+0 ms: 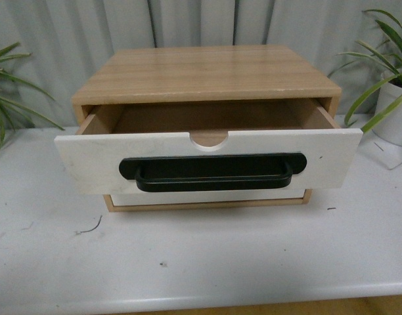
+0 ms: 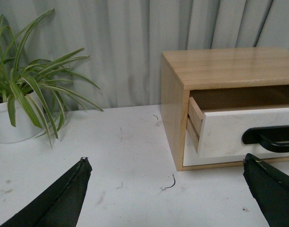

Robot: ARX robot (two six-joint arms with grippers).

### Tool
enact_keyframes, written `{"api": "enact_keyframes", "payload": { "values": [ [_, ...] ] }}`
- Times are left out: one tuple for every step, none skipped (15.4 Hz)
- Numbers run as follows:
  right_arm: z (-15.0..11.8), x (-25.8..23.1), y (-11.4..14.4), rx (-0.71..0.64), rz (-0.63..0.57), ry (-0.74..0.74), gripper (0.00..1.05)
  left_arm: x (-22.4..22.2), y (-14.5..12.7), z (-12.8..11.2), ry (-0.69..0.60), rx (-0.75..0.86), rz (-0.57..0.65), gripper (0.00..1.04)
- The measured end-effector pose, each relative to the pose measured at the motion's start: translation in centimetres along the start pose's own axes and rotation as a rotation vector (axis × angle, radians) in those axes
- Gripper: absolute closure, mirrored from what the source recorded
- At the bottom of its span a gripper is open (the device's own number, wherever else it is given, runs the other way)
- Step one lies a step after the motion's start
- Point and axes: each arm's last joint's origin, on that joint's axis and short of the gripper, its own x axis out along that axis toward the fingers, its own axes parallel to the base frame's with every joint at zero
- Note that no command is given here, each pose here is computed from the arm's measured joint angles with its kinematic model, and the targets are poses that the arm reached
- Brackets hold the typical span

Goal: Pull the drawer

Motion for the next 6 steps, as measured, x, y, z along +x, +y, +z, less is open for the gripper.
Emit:
{"api": "enact_keyframes", "payload": {
  "values": [
    [0.0, 0.0, 0.0, 0.0, 0.0, 0.0, 0.07, 0.0, 0.0, 0.0, 0.0, 0.0, 0.0, 0.07],
    [0.0, 0.0, 0.0, 0.0, 0.0, 0.0, 0.07, 0.0, 0.0, 0.0, 0.0, -0.001, 0.0, 0.07],
    [0.0, 0.0, 0.0, 0.0, 0.0, 0.0, 0.06, 0.0, 0.0, 0.0, 0.0, -0.001, 0.0, 0.07],
    [0.0, 0.0, 0.0, 0.0, 0.0, 0.0, 0.06, 0.0, 0.0, 0.0, 0.0, -0.001, 0.0, 0.07],
    [0.0, 0.0, 0.0, 0.0, 0.0, 0.0, 0.06, 0.0, 0.0, 0.0, 0.0, -0.001, 0.0, 0.07],
    [0.0, 0.0, 0.0, 0.0, 0.0, 0.0, 0.06, 0.0, 0.0, 0.01, 0.0, 0.0, 0.0, 0.07]
  ]
}}
